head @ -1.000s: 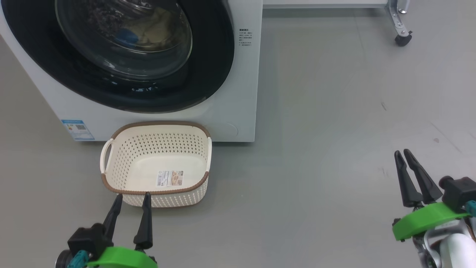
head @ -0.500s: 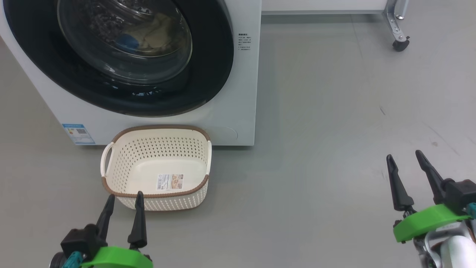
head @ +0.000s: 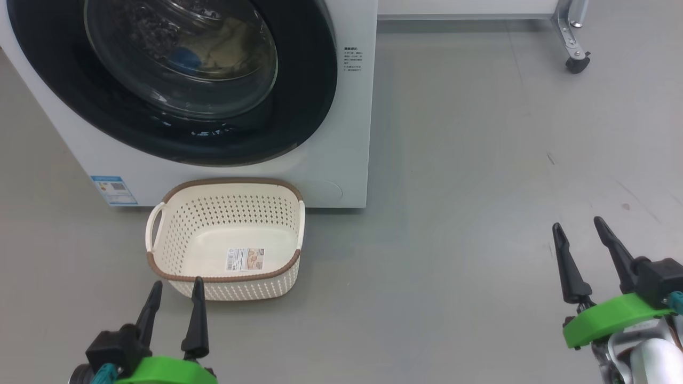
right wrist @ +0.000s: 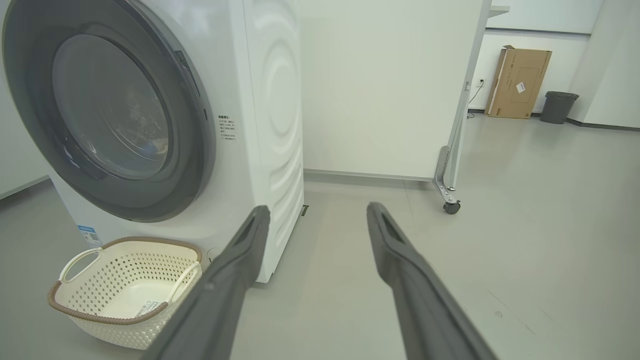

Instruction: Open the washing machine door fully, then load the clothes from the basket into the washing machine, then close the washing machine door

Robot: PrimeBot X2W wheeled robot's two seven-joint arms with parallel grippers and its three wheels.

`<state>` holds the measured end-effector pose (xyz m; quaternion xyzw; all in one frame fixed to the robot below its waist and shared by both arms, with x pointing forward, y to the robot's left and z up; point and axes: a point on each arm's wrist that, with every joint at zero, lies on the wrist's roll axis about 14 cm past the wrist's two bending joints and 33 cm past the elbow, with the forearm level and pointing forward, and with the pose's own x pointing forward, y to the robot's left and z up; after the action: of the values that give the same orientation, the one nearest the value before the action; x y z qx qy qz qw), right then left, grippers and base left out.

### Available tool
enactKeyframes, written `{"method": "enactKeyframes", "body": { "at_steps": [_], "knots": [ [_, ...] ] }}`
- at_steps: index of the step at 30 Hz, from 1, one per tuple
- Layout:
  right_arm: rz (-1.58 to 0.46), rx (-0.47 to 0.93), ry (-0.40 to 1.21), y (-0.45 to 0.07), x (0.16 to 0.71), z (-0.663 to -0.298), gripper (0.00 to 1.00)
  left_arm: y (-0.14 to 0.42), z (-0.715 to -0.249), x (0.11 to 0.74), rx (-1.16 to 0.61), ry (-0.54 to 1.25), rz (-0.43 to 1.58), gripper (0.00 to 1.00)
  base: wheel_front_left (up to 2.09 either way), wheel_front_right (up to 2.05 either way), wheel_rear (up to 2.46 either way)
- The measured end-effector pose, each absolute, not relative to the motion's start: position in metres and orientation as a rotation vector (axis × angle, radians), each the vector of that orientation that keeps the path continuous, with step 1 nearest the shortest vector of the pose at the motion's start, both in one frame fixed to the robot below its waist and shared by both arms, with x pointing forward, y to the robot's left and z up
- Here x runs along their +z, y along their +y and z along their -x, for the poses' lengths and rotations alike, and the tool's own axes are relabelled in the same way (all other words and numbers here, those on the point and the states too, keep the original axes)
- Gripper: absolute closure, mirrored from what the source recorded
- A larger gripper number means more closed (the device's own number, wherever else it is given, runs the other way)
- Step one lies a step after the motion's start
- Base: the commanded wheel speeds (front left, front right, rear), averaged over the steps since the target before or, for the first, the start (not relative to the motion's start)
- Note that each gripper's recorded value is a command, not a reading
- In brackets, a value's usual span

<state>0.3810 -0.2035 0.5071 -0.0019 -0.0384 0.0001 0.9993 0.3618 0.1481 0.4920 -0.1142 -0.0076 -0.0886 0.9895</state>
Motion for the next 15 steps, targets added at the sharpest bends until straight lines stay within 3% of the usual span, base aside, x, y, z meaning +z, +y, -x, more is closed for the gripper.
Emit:
{"method": "enactKeyframes", "body": {
  "at_steps": [15],
  "knots": [
    [0.003, -0.008, -0.077, -0.2060, 0.5073, -0.3792, 0.00, 0.1490, -0.3626, 0.4947, -0.175, -0.024, 0.227, 0.00, 0.00, 0.00, 0.00]
  ]
}}
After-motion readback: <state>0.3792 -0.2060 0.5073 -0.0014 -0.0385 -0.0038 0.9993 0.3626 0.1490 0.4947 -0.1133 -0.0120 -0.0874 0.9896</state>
